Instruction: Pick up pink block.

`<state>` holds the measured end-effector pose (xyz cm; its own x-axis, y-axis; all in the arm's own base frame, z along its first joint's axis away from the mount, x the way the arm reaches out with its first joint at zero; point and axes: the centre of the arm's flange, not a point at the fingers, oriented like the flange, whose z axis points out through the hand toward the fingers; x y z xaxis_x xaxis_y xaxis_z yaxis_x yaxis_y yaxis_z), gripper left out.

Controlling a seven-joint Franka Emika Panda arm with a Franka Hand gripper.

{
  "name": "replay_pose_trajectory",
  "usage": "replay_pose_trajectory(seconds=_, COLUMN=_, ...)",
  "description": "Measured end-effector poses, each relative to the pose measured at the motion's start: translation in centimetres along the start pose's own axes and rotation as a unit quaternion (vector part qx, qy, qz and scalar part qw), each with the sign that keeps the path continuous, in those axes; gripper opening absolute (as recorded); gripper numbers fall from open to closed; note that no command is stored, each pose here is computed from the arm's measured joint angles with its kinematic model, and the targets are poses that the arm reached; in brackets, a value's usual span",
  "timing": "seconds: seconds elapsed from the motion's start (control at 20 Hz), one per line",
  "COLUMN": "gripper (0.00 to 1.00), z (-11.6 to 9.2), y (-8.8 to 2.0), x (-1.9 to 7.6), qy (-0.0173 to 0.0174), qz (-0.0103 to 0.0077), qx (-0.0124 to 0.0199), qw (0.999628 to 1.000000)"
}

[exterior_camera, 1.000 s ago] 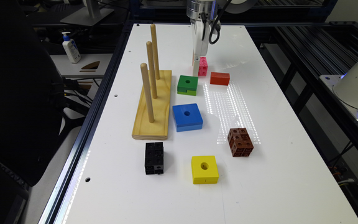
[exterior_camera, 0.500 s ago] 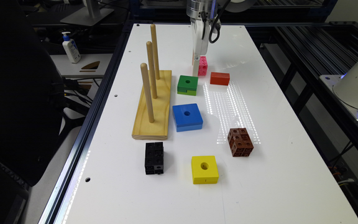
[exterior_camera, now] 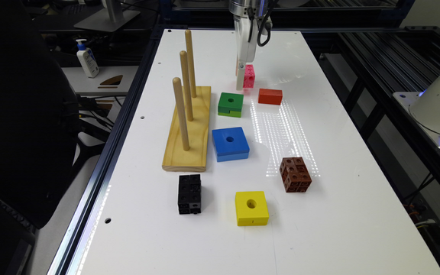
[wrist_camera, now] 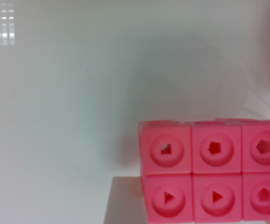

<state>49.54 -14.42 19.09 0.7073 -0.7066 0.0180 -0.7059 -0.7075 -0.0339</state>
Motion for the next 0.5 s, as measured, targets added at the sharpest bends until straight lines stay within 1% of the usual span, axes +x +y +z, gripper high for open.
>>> replay_pose_trajectory(seconds=0.05, gripper=0.0, z=-0.4, y=0.0, x=0.05, qy=0.0008, qz=-0.0001, qx=0.0002, qw=1.0)
replay_pose_trajectory(seconds=0.1, gripper=0.0, z=-1.0, y=-0.1, x=0.1, qy=0.0007, qz=-0.0003, qx=-0.0002, qw=1.0)
replay_pose_trajectory(seconds=0.3, gripper=0.0, z=-3.0, y=-0.1, x=0.11, qy=-0.002, qz=-0.0008, qx=-0.0028, qw=0.999994)
replay_pose_trajectory(seconds=0.5, gripper=0.0, z=-3.3, y=-0.1, x=0.04, qy=-0.0026, qz=-0.0009, qx=-0.0034, qw=0.99999)
